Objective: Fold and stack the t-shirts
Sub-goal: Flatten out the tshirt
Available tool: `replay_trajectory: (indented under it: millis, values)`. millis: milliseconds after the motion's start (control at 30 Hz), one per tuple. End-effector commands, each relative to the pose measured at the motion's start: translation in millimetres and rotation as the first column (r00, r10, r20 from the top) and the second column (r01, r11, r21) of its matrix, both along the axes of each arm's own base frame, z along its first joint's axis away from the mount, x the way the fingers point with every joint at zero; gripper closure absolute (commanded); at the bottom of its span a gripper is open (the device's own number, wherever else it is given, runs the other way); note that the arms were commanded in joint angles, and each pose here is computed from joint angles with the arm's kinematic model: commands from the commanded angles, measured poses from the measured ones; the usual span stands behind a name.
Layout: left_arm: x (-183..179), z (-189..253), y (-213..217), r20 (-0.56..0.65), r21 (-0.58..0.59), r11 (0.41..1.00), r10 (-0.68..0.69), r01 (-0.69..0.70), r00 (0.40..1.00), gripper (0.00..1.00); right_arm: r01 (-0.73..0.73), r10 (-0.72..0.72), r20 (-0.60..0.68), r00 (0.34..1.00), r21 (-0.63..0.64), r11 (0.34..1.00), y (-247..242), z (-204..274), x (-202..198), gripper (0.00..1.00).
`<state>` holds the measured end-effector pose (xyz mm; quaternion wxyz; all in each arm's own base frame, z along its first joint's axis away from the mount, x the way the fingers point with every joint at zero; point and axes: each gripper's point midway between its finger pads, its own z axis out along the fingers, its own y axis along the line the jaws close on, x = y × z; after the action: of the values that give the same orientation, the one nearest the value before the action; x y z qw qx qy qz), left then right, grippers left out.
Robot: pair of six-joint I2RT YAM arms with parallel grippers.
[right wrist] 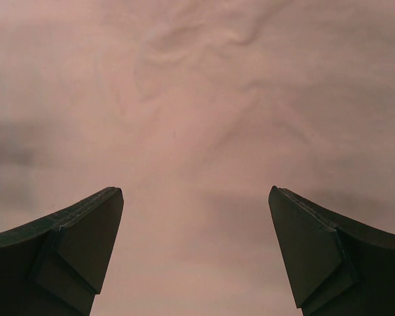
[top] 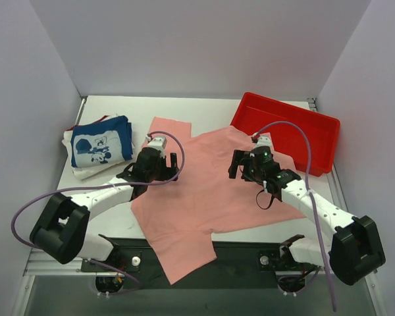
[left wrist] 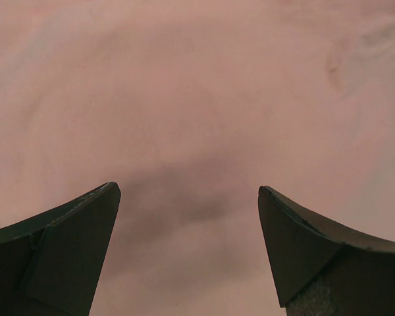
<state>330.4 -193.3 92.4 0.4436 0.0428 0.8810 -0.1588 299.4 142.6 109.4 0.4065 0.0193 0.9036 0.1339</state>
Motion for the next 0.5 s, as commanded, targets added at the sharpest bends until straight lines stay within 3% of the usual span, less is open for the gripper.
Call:
replay_trajectory:
  millis: [0,467]
  values:
    - [-0.7,-2.6,-6.6,-0.009,-0.048,0.999,0.001,-0.001,1.0,0.03,0.044,-0.045,0.027,0.999,0.027,0.999,10.1,-1.5,8.4,0.0]
    - [21.3,-67.9,24.3,-0.204,-0.178,0.982,0.02,-0.057,0.979,0.03,0.006,-0.008,-0.193,0.981,-0.013,1.0,42.4,-85.9,4.5,0.03]
